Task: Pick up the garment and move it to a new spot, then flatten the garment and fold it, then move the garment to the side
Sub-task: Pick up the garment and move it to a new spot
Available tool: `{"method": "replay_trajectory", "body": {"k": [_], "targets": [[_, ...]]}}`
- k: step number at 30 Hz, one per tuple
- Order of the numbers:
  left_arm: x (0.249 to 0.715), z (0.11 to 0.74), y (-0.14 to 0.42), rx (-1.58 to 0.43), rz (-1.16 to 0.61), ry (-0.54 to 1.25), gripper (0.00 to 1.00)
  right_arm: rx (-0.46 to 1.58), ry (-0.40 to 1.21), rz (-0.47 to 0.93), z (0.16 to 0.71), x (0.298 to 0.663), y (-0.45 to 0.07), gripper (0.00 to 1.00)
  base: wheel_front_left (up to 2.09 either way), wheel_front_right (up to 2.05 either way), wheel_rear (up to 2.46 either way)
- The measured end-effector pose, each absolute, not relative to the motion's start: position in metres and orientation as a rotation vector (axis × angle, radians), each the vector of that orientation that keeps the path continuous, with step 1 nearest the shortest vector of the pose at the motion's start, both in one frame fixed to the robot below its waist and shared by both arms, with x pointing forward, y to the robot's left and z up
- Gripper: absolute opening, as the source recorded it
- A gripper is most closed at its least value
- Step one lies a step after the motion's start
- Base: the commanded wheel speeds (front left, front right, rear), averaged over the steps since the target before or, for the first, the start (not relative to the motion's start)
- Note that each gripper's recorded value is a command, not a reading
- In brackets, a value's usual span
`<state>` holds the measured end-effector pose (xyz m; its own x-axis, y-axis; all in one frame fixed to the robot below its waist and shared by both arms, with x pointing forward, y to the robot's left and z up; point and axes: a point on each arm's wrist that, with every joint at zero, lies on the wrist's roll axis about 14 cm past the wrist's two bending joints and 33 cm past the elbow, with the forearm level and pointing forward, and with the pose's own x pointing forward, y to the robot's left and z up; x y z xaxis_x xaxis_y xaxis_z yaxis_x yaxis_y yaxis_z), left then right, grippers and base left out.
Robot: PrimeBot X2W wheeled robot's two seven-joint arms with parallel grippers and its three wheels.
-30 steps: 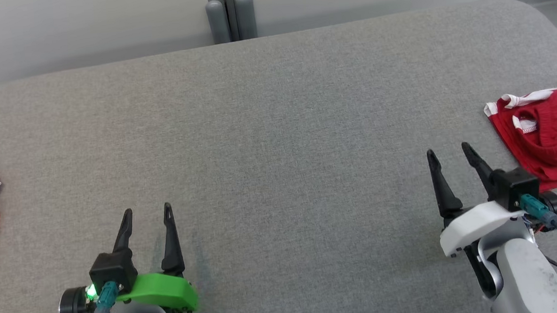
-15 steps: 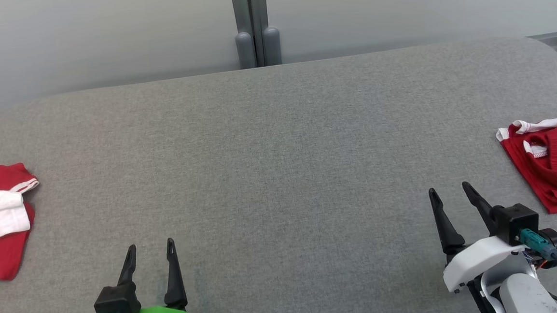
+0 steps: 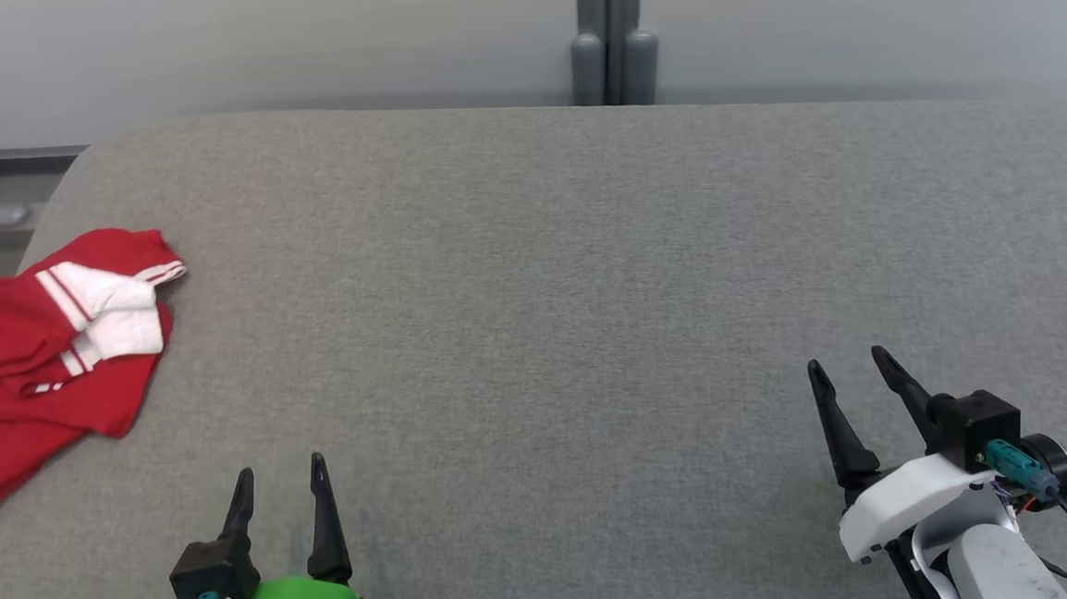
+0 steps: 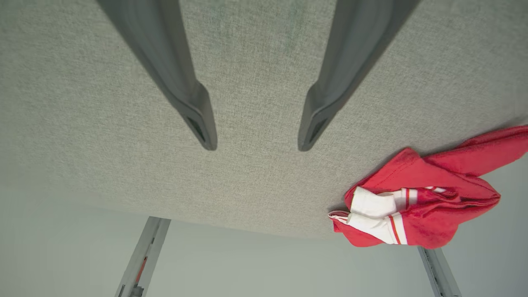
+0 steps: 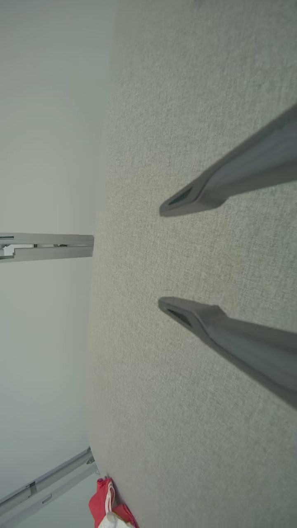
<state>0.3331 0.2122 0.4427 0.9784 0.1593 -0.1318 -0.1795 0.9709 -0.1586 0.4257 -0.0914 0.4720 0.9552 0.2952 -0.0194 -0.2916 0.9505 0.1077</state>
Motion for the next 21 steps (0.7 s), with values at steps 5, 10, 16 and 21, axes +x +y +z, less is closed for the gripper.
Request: {"method": "replay_trajectory", "body": {"k": [5, 10, 16, 21], "targets": [[0.306, 0.437, 0.249, -0.172, 0.307, 0.133, 1.0, 0.115, 0.047, 0.398, 0.469, 0.432, -0.053, 1.0, 0.0, 0.0, 0.0], [0.269, 0.431, 0.283, -0.175, 0.451, 0.147, 1.0, 0.121, 0.059, 0.505, 0.466, 0.434, -0.012, 1.0, 0.0, 0.0, 0.0], [0.225, 0.428, 0.316, -0.182, 0.607, 0.151, 1.0, 0.131, 0.071, 0.624, 0.465, 0.429, 0.032, 1.0, 0.0, 0.0, 0.0], [0.198, 0.422, 0.333, -0.23, 0.713, 0.159, 1.0, 0.137, 0.076, 0.695, 0.463, 0.425, 0.058, 1.0, 0.0, 0.0, 0.0]]}}
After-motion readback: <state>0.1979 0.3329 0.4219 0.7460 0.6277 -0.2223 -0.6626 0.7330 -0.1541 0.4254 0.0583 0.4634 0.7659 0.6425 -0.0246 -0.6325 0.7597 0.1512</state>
